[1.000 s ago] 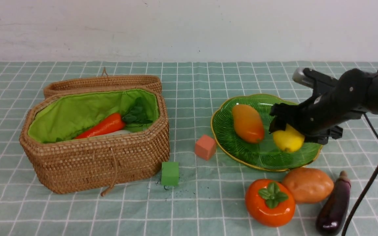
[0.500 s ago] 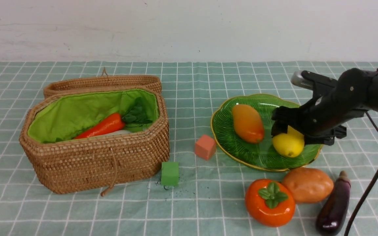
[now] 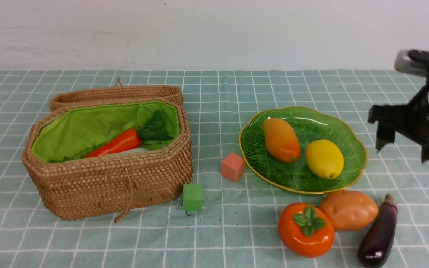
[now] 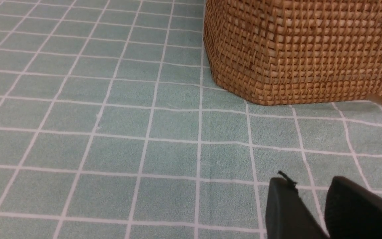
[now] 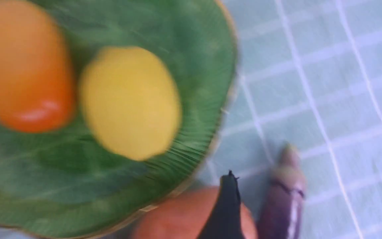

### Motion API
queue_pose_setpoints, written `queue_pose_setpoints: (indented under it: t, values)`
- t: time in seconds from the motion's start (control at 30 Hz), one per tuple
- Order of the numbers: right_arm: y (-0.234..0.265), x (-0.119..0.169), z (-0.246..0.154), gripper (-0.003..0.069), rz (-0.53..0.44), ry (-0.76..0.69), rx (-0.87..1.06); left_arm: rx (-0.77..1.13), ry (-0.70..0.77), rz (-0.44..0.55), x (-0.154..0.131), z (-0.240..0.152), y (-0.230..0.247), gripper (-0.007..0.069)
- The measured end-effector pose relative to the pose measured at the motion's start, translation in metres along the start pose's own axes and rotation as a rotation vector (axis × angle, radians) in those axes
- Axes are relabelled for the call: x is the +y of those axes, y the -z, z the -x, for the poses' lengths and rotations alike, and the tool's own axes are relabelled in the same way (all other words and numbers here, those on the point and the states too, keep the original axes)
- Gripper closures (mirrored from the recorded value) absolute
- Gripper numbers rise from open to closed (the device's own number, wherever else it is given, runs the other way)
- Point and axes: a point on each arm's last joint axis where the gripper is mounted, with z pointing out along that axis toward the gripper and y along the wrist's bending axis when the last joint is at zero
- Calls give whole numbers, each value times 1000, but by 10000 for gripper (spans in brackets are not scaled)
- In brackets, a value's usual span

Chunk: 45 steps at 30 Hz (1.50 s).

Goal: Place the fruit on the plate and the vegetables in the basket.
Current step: Grab an eggplant with your right arm and place it in the basket on the left.

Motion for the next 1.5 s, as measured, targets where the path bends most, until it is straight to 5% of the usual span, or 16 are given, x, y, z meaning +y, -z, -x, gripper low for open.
queue_pose_setpoints:
  t: [0.3,0.67,0.8,0.9,1.17,1.5]
  values:
    - [-45,-38,-28,138,36,-284,74,0,0,0,0,0,0,424]
    - [-90,-41,-32,140,72,-270,194,0,0,0,0,0,0,413]
    - [-105,-43,-34,203,50,-229,241,0,0,0,0,0,0,410]
    - [-106,-47,-33,354,36,-227,252,0,0,0,0,0,0,407]
    - [-88,-55,-30,378,59,-159,203,0,0,0,0,0,0,398]
    - [2,-57,-3,378,168,-122,-149,0,0,0,0,0,0,389]
